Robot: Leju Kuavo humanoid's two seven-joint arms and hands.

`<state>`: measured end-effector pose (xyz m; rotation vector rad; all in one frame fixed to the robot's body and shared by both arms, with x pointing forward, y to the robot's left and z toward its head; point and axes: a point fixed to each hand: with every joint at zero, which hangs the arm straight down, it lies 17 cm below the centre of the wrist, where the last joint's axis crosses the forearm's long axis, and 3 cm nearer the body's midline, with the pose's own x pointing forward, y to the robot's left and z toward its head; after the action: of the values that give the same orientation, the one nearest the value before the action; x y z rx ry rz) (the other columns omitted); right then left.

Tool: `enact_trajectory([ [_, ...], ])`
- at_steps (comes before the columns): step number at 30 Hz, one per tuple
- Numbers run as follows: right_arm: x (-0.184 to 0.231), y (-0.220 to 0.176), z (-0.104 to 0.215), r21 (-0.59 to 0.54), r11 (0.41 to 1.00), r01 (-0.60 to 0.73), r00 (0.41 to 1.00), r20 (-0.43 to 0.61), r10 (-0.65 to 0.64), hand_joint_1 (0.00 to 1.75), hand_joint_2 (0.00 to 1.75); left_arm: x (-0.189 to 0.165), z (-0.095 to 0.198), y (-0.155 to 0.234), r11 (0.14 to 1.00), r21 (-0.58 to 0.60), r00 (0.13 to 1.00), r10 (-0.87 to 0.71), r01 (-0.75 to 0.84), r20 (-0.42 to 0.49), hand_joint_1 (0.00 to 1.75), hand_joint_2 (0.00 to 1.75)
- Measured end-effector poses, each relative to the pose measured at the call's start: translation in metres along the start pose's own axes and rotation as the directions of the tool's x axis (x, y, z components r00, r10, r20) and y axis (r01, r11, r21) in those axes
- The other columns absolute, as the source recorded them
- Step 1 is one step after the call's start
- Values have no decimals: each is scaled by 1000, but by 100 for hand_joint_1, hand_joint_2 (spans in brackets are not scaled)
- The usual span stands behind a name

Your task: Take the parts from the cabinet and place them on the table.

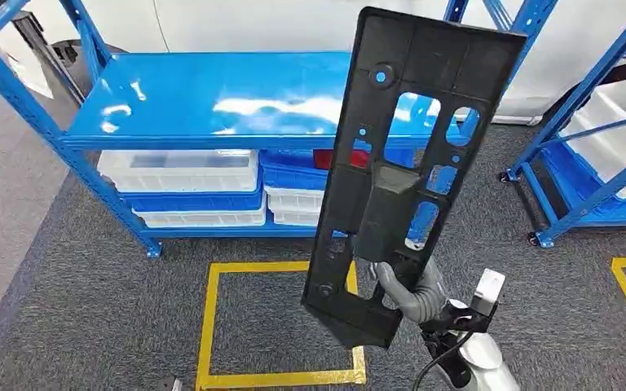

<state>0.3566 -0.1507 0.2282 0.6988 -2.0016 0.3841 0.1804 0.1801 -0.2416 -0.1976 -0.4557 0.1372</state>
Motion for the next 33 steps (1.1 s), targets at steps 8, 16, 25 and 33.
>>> enact_trajectory([
  [8, 0, -3, 5, -15, 1000, -7, 1000, -3, 7, 164, 175, -1, 0, -1, 1000, -2, 1000, 0, 0, -3, 0, 175],
  [16, 5, -4, 7, -14, 1000, -14, 1000, 8, 14, 164, 175, -1, 0, -2, 1000, -4, 1000, 0, 0, -3, 0, 175],
  [25, 7, -5, 9, -27, 999, -24, 1000, 19, 24, 164, 175, -2, -1, 8, 998, 50, 999, -34, 33, 11, 0, 175],
  [33, 9, -6, 11, -33, 999, -29, 999, 23, 30, 164, 175, -1, -1, 9, 998, 51, 999, -41, 40, 14, 0, 175],
])
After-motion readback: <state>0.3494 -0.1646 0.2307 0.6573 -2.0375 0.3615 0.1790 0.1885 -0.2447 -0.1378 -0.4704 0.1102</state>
